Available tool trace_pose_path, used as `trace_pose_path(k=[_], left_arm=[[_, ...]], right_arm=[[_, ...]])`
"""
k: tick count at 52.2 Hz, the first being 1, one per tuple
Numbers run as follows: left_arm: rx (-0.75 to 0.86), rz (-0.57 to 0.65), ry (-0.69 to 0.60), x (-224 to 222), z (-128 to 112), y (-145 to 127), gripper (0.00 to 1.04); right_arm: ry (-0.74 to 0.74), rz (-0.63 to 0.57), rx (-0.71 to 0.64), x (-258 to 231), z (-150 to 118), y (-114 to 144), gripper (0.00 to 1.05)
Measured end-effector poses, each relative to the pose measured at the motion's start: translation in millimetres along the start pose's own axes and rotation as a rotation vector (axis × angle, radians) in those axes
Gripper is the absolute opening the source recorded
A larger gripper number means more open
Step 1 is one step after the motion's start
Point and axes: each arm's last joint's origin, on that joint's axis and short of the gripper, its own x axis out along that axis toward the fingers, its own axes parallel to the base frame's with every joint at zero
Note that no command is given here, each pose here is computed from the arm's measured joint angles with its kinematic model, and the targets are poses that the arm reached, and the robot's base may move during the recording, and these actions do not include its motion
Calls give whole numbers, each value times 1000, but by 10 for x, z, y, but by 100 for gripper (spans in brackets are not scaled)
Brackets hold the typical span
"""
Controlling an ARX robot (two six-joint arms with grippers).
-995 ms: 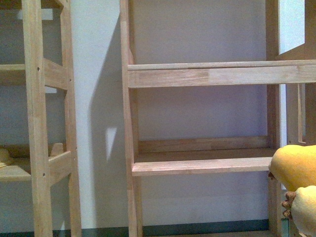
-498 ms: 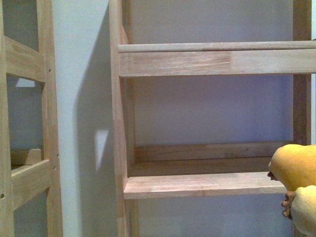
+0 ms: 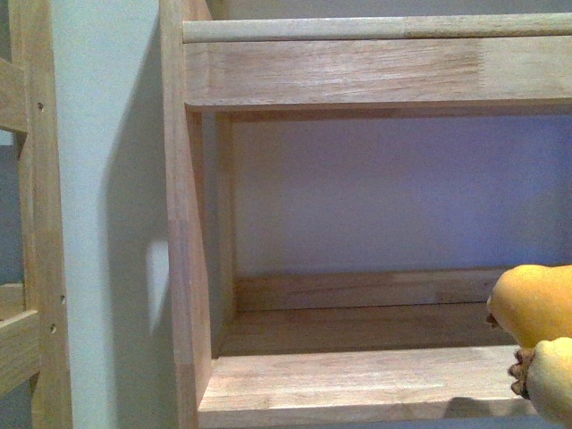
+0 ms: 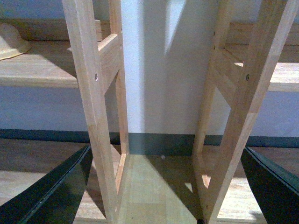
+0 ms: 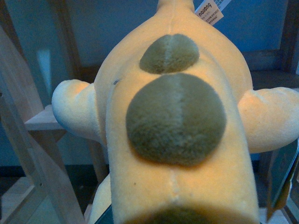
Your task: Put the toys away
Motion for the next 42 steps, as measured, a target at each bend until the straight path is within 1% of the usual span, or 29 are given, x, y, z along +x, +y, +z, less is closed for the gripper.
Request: trace_pose_path(k=[4, 9, 12, 16, 19, 24, 28, 30, 32, 36, 40, 42], left_arm=[[0, 0, 1, 0, -1, 0, 99], [0, 0, 0, 0, 0, 0, 99], [0, 0, 0, 0, 0, 0, 99], [0, 0, 0, 0, 0, 0, 99], [0, 0, 0, 0, 0, 0, 99], [0, 0, 0, 0, 0, 0, 99], [0, 0, 0, 0, 0, 0, 99], [0, 0, 0, 0, 0, 0, 99], [0, 0, 0, 0, 0, 0, 99], [0, 0, 0, 0, 0, 0, 99], [0, 0, 0, 0, 0, 0, 99], [0, 0, 0, 0, 0, 0, 99]], right_arm=[[13, 8, -6, 1, 2, 1, 19], [88, 22, -44, 10, 25, -10, 19], [87, 21, -53, 19, 54, -18, 19], [73, 4, -54, 41, 165, -28, 19], [33, -20, -51, 63, 350, -21, 19], [-73, -19, -41, 109, 733, 68, 19], [-120, 21, -47, 149, 986, 181, 19], [-143, 56, -68, 182, 1137, 253, 19], [-159, 73, -83, 205, 1235, 294, 19], [-189, 98, -112, 246, 1413, 351, 19], [-228, 119, -146, 301, 1685, 412, 19], [-236, 124, -160, 318, 1766, 425, 19]])
